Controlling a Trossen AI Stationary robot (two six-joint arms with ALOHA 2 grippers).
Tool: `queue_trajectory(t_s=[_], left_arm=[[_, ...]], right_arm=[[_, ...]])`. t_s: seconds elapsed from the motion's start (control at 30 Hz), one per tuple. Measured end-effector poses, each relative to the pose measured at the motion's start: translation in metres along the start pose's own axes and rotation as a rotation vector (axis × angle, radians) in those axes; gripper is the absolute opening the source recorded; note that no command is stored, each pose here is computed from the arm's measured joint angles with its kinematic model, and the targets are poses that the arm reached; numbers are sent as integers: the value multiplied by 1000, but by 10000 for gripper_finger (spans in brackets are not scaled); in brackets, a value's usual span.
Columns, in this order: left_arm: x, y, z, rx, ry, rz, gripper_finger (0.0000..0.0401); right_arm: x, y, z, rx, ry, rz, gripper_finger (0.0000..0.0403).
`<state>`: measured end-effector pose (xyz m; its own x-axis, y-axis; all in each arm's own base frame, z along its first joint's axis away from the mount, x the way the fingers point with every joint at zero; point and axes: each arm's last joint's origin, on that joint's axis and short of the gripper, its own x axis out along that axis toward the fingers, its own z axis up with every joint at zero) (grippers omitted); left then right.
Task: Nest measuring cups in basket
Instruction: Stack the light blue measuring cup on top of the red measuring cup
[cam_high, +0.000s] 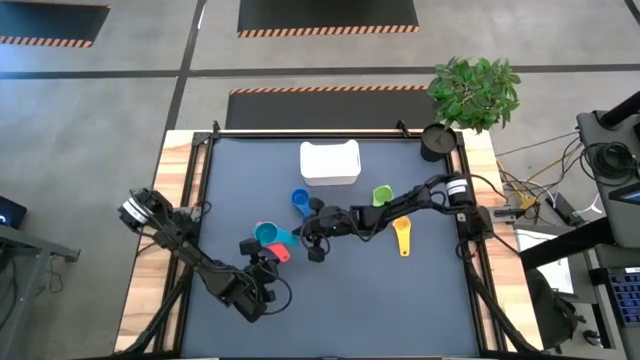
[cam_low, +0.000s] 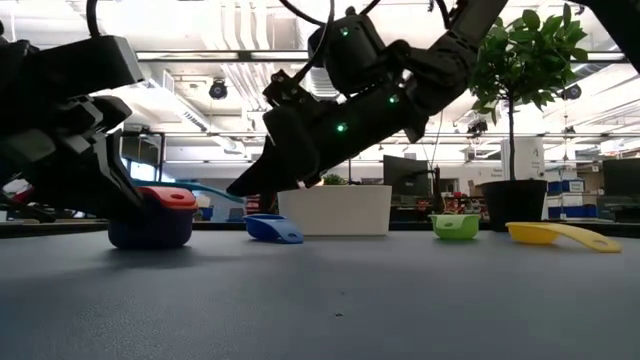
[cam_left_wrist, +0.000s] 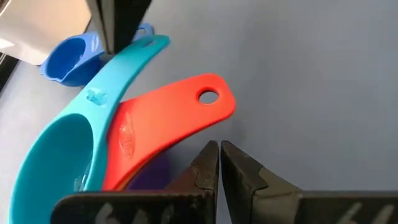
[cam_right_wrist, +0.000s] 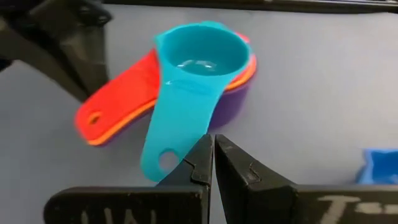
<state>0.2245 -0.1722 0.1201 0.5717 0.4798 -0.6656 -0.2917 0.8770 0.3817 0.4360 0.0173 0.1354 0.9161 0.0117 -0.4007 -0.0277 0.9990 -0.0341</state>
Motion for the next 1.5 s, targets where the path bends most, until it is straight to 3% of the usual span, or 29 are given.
queue_trajectory(t_s=[0.37, 0.63, 1.13, 1.5], left_arm=[[0, 0, 1, -7, -3, -2, 0], [0, -1, 1, -13, -7, -7, 0], [5, 3, 5, -36, -22, 22, 0], [5, 2, 6, -41, -25, 19, 0]], right_arm=[[-1, 22, 2, 9, -20, 44, 8], [0, 10, 2, 5, -23, -41, 8], [-1, 31, 1, 34, -20, 14, 8], [-3, 14, 6, 11, -36, -69, 8]])
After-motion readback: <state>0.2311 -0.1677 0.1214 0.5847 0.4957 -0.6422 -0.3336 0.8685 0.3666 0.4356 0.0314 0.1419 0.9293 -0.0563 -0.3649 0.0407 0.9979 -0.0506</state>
